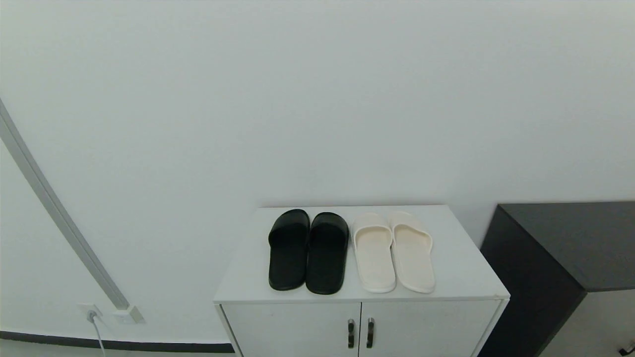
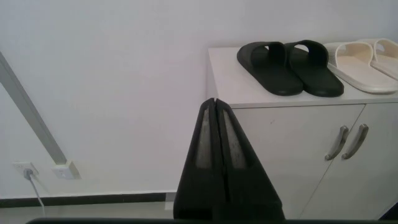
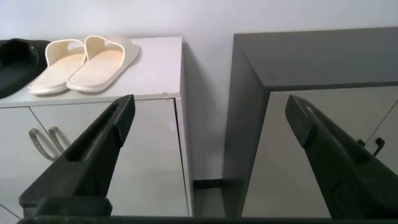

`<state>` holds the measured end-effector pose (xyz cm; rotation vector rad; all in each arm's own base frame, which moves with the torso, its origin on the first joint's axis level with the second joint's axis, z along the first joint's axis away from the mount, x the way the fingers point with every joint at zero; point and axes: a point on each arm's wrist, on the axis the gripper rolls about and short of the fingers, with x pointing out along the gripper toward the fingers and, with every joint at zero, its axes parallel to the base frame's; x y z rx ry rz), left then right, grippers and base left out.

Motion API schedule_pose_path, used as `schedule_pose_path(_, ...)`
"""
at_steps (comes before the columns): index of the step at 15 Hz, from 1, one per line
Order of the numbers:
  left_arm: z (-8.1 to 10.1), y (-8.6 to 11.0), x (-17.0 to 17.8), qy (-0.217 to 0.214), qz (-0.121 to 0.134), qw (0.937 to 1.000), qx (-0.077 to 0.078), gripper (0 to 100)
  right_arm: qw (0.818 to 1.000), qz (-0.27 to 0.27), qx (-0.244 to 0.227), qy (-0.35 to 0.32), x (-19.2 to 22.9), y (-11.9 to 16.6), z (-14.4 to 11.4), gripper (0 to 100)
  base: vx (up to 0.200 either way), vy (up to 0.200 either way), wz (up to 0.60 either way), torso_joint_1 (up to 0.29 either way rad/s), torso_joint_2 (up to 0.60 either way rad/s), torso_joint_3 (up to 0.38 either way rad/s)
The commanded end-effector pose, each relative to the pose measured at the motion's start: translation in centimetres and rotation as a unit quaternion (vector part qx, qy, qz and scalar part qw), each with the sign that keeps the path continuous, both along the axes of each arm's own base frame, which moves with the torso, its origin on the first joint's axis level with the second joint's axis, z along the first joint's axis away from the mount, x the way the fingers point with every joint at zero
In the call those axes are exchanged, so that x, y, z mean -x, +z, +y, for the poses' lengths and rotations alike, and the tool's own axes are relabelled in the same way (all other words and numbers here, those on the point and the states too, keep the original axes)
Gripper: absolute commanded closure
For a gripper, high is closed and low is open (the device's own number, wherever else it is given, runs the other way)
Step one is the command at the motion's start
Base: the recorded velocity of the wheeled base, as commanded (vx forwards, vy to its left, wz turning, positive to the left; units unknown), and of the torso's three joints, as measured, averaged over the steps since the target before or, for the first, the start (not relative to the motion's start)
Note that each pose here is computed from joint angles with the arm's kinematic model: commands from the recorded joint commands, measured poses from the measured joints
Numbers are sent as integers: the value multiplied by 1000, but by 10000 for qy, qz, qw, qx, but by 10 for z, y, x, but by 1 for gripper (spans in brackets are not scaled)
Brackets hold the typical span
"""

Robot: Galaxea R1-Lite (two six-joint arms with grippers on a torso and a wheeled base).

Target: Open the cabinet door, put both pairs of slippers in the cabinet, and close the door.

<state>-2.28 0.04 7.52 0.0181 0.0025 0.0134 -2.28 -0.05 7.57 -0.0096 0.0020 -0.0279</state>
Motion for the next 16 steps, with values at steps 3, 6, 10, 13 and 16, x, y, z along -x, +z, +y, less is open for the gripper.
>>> schedule_pose_path(3,0,0,0,2,4,10000,6,100,9999,-15,113,40,0,0,0,0,0,0,0,0,0,0)
schedule_pose_path(6,0,0,0,2,4,10000,-2,100,9974,-332,-568,287,0,67,-1,0,0,0,0,0,0,0)
schedule_pose_path(10,0,0,0,-6,4,10000,6,100,9842,1381,-447,1011,-39,46,4,0,0,0,0,0,0,0)
schedule_pose_path(13,0,0,0,2,-4,10000,21,100,9743,1793,-395,1306,-75,68,11,0,0,0,0,0,0,0)
schedule_pose_path(16,0,0,0,2,-4,10000,21,100,9628,1964,-280,1833,-137,78,36,0,0,0,0,0,0,0)
